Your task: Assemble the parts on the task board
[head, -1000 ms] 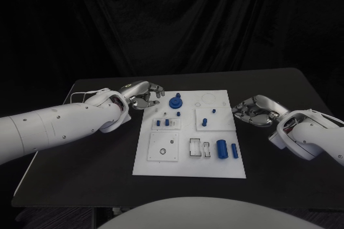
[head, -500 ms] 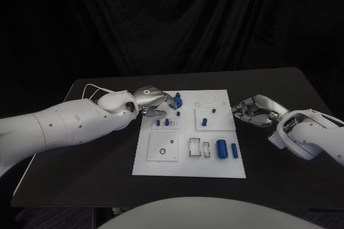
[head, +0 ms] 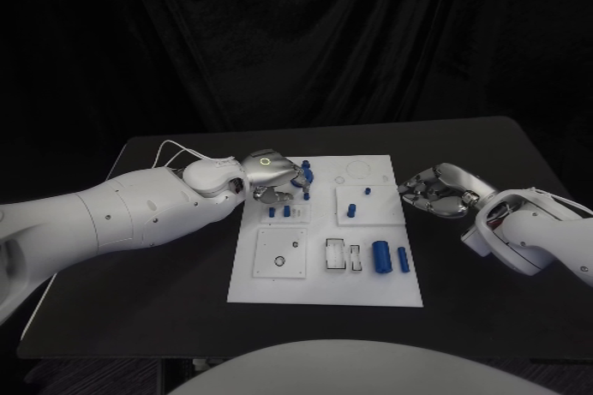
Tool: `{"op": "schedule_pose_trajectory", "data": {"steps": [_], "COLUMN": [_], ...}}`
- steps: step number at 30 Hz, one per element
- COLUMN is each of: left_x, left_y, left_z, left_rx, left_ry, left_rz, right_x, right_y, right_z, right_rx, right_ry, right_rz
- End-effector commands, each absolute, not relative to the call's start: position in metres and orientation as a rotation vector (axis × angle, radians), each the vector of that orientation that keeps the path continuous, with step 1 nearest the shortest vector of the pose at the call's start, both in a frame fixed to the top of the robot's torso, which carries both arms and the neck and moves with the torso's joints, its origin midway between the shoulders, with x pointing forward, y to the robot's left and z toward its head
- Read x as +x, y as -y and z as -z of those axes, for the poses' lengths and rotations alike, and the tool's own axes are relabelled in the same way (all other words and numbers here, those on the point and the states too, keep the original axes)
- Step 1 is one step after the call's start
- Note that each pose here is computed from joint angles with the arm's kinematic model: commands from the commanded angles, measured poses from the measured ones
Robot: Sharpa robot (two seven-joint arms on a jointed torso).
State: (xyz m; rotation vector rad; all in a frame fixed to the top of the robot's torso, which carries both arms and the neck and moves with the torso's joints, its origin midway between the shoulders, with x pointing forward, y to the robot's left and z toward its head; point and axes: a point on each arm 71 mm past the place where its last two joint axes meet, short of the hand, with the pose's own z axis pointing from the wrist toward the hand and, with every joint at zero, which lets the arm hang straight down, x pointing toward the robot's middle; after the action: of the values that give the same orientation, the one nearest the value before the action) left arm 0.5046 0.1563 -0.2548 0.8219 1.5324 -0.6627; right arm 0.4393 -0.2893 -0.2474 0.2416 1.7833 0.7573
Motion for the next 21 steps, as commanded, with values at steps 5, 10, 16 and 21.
{"op": "schedule_pose_trajectory", "data": {"steps": [5, 10, 16, 21], "left_x": [0.504, 0.504, 0.506, 0.507], "left_y": [-0.150, -0.147, -0.144, -0.140], "left_z": [0.254, 0.255, 0.256, 0.258], "left_rx": [0.820, 0.821, 0.824, 0.831], "left_ry": [-1.502, -1.508, -1.521, -1.529], "left_rz": [0.645, 0.646, 0.641, 0.641], "right_x": [0.439, 0.440, 0.440, 0.441], "right_y": [0.288, 0.288, 0.288, 0.288], "right_z": [0.248, 0.249, 0.249, 0.249], "right_rx": [0.244, 0.244, 0.244, 0.243], "right_ry": [-1.782, -1.786, -1.788, -1.789], "right_rz": [-0.756, -0.756, -0.753, -0.753]}}
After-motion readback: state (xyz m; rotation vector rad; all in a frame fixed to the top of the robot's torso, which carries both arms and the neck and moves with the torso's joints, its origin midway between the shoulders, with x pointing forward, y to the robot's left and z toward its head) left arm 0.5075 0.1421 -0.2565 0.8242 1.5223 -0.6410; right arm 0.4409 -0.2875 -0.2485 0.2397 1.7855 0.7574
